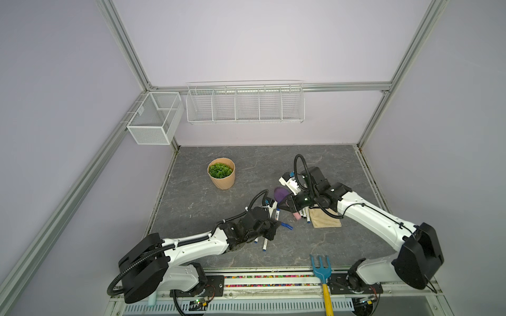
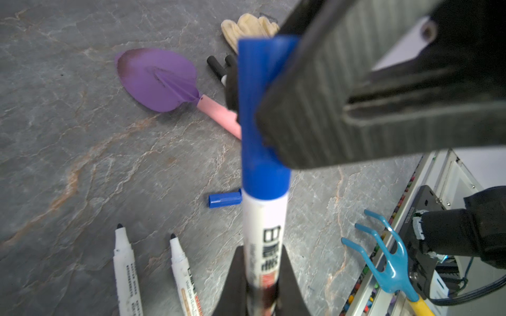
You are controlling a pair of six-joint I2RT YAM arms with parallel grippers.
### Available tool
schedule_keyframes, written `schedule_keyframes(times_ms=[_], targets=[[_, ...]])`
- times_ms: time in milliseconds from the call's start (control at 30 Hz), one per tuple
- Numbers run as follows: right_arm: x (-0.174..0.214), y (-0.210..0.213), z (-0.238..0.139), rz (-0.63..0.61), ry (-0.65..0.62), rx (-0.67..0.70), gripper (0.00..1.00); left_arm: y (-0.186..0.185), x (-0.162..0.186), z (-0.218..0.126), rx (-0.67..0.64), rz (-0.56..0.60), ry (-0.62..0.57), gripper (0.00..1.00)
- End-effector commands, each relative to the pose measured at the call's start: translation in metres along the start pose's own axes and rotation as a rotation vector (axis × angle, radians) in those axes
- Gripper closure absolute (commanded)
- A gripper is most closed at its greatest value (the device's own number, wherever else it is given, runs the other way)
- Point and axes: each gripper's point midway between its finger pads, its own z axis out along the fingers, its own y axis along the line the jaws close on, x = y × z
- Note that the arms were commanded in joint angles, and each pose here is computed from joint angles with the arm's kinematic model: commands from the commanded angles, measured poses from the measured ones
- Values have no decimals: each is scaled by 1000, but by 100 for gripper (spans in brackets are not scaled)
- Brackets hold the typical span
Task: Insert the pens into the pen caps
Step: 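Press the blue cap down onto the marker tip held by the left gripper, then grasp the capped marker with the right gripper while the left gripper releases it, then set the blue-capped marker on the glove and open the right gripper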
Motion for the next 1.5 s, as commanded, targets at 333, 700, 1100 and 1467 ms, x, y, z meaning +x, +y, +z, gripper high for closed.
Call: schedule_keyframes(times_ms=[333, 700, 1100, 1467], targets=[[120, -6, 24, 155, 462, 40, 93, -61, -201, -85, 234, -10, -632, 100], [56, 3, 1, 127, 215, -15, 81, -80, -165, -55, 355, -25, -463, 100], [17, -5, -37, 141, -12, 35, 80, -54, -127, -32, 300, -109, -406, 100], [12, -76, -58, 325, -50, 253, 92, -12, -74, -18, 123, -132, -264, 50]])
